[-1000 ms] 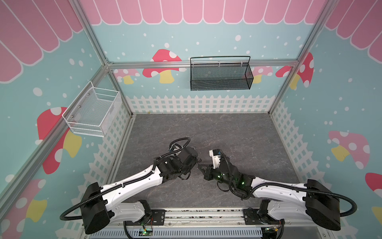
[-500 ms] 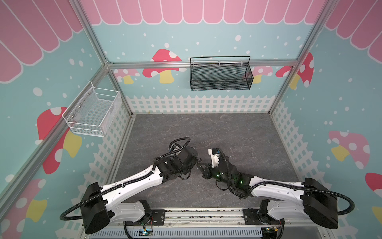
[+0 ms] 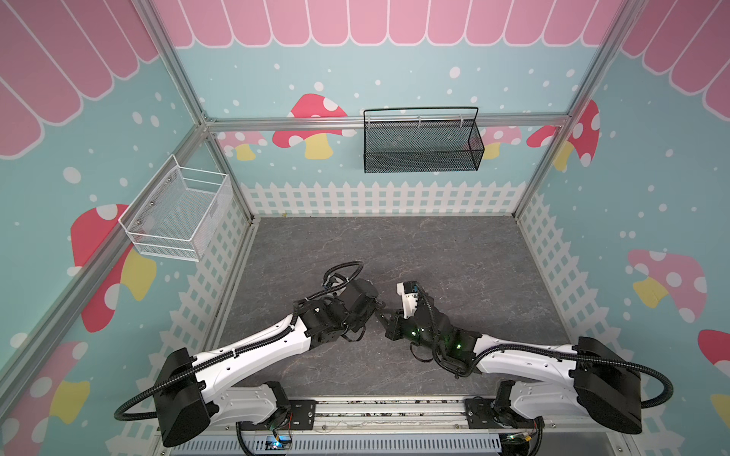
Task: Unlock with the key
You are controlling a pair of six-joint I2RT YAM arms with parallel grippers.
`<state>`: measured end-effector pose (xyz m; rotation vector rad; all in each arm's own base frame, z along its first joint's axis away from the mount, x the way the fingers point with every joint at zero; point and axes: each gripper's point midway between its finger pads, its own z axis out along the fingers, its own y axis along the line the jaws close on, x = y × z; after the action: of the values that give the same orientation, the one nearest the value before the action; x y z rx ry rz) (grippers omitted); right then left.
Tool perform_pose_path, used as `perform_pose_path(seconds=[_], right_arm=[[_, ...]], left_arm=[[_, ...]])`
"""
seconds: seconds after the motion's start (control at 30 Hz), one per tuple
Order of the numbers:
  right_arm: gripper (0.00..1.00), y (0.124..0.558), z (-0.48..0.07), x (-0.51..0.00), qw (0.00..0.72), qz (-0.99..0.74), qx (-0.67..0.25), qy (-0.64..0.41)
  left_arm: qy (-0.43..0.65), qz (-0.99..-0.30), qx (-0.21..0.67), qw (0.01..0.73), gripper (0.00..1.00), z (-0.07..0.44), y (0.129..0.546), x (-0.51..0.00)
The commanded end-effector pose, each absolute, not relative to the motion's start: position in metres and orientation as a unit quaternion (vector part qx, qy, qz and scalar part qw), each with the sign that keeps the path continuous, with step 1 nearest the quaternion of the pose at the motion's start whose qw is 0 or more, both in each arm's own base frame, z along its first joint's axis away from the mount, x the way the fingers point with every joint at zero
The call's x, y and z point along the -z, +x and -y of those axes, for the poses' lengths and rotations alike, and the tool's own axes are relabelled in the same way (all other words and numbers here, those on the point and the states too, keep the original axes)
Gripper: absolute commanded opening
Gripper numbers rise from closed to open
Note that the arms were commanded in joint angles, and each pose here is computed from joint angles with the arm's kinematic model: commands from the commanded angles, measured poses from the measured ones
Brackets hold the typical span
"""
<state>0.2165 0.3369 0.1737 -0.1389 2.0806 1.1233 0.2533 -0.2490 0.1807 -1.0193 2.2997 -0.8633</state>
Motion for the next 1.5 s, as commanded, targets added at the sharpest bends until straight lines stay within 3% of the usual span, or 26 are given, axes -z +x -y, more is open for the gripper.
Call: perform_pose_path(seconds=[0.0,0.87,1.47], right_arm=[[0.00,0.221,-0.346,-0.200,0.400,-0.793,-0.456,-0.057],[0.00,0.205,-0.334,-0.193,0.390,-0.800,-0.450,-0.081],[0.00,0.220,-0.342,-0.205,0.412,-0.798,-0.434,-0.074]], left_arm=[[-0.375,-0.830,0.342,0.231,0.00,0.258,0.254,-0.190],[-0.399,-0.811,0.336,0.265,0.00,0.231,0.259,-0.202],[-0.398,-0.811,0.341,0.258,0.00,0.232,0.258,-0.202]])
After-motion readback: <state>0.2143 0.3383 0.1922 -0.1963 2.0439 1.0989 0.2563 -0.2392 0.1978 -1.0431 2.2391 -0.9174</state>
